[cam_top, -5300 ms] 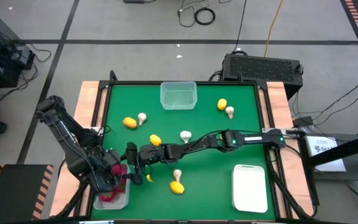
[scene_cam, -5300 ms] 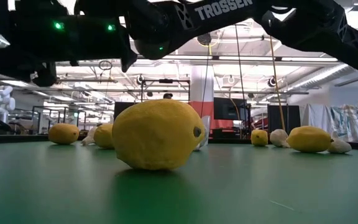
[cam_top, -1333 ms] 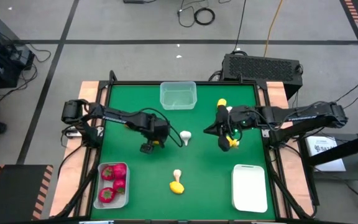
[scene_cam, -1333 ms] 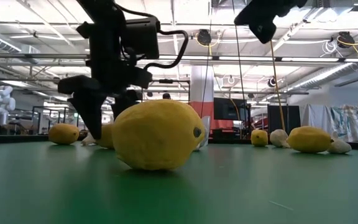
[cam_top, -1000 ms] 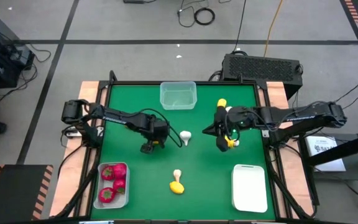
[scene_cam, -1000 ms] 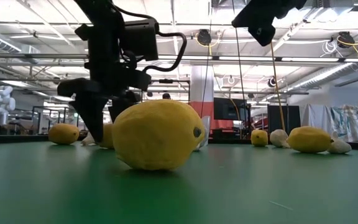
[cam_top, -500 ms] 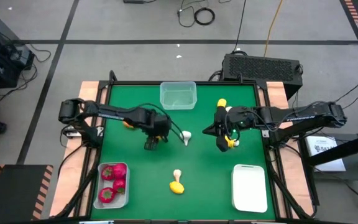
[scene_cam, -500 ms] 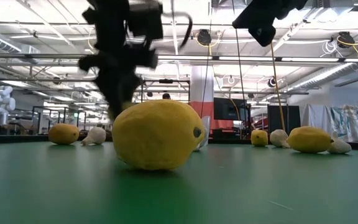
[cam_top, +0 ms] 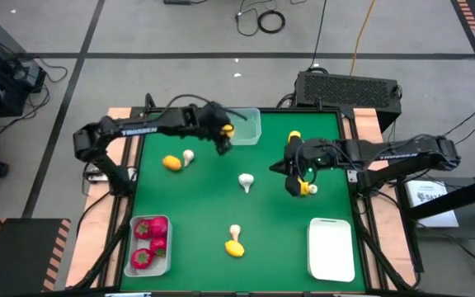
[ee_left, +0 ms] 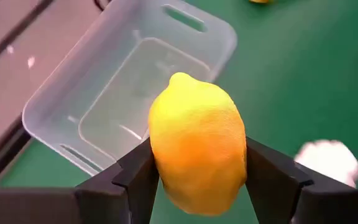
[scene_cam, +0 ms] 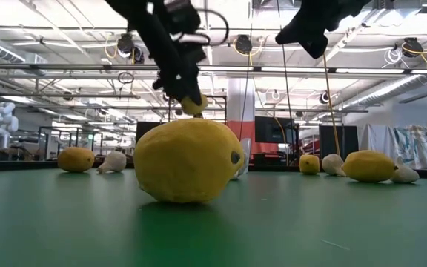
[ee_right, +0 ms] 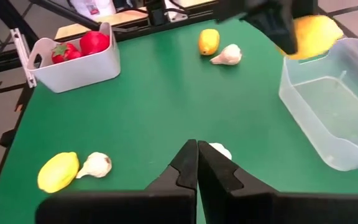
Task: Sort produce into baskets
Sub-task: Put the lemon into the transparent bin
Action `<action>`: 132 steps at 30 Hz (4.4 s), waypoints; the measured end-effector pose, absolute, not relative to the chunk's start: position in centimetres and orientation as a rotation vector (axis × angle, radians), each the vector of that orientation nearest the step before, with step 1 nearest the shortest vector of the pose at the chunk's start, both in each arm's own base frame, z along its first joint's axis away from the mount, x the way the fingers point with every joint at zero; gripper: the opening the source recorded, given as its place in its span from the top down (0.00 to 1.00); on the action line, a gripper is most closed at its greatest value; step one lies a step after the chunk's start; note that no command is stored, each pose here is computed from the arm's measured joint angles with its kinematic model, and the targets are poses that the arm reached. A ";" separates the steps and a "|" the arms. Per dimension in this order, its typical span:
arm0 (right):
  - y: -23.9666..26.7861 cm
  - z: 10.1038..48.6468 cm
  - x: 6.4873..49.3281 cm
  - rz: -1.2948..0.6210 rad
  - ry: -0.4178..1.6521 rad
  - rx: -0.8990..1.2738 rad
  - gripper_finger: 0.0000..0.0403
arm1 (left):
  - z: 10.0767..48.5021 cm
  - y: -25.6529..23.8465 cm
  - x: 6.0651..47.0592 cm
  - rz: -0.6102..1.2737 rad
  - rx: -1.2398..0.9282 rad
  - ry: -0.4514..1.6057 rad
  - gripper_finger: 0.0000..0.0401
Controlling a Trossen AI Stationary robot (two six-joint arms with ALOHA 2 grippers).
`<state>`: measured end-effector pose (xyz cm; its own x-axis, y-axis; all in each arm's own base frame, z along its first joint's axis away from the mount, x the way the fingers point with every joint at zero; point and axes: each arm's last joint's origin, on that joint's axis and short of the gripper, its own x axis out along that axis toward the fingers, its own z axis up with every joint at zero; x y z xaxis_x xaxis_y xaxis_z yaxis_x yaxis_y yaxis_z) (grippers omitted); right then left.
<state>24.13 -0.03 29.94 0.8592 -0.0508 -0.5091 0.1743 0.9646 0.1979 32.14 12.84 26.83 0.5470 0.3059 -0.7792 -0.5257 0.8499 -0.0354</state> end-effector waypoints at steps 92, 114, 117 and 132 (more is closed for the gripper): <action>-3.1 29.2 23.5 -0.337 0.572 0.399 1.00 | 20.0 7.4 18.0 -0.124 0.365 1.530 0.26; -3.3 29.0 24.1 -0.327 0.569 0.352 1.00 | 15.7 8.0 17.0 -0.012 0.373 1.572 0.26; -3.3 28.8 24.4 -0.324 0.567 0.353 1.00 | 15.5 8.0 17.1 -0.017 0.367 1.573 0.27; -3.3 28.7 24.4 -0.323 0.576 0.353 1.00 | 19.1 8.3 18.8 0.122 0.153 1.498 0.40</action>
<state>24.38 -3.28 28.74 0.7920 -0.1965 -0.5780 0.3903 0.8910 0.2320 18.81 8.25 19.13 0.0692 0.1750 -0.9821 0.0144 0.9842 0.1764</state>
